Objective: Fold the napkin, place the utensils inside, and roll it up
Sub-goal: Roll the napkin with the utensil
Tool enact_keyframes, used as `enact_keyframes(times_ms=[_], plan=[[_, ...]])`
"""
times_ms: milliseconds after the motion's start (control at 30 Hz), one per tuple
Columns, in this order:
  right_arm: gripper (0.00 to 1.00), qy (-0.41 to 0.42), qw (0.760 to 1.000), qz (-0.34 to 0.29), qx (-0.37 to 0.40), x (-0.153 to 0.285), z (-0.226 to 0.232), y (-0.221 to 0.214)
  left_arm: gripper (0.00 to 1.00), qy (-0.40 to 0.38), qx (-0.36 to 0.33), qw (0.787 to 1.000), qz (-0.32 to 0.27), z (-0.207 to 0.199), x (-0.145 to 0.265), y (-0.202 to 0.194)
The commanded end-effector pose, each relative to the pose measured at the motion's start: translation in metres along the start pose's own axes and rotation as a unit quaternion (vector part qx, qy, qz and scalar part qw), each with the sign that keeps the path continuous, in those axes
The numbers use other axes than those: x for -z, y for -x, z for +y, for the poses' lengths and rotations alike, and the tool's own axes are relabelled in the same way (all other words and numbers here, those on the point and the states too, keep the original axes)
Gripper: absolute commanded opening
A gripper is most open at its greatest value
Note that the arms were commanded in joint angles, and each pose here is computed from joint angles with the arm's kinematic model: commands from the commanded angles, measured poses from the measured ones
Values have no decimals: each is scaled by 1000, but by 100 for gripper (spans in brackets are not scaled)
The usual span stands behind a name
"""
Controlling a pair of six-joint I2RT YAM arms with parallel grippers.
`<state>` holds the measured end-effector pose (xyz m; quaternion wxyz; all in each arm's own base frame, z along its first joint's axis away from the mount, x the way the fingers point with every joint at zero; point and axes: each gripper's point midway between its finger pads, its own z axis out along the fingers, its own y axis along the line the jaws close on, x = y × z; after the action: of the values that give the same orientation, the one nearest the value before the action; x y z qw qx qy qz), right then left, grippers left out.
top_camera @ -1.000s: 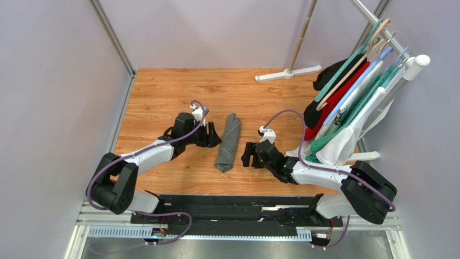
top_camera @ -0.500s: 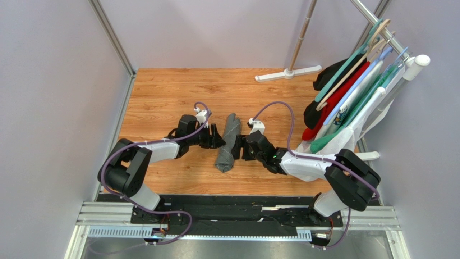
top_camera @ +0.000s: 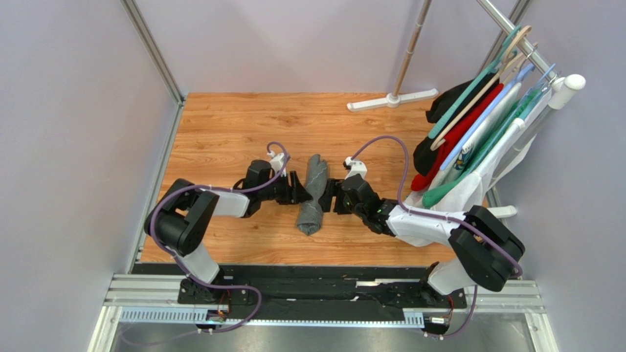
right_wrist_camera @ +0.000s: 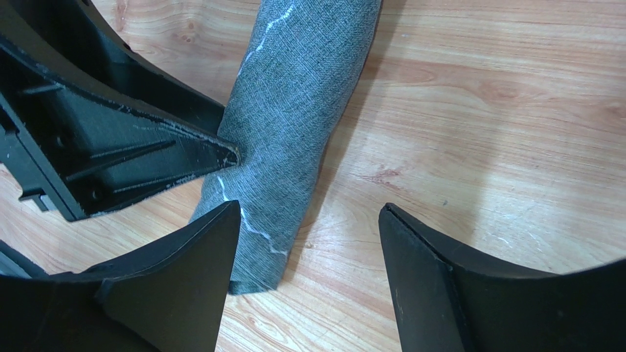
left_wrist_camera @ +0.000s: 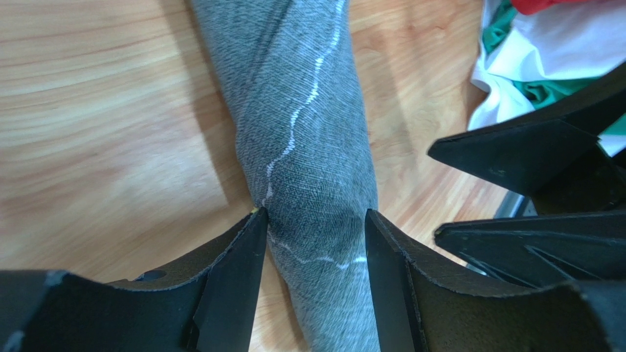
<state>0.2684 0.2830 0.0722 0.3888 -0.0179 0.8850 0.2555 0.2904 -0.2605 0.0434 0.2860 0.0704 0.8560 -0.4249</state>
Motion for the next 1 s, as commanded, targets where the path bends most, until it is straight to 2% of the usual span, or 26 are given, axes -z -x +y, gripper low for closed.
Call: enact_keyframes(times_ms=[0,267,567,967], plan=[[73,1,1000,-20,1,6,-2,11,60,-51,-14,999,-10,-32,-10,6],[73,-21,1000,-17,-5,10,-19,6,59,-70,-29,997,-2,-56,-21,4],[73,-32,999,-34,-10,22,-31,15,59,-41,-41,998,-4,-48,-20,8],[73,-42,998,-43,-18,32,-43,17,59,-69,-45,997,-9,-59,-36,23]])
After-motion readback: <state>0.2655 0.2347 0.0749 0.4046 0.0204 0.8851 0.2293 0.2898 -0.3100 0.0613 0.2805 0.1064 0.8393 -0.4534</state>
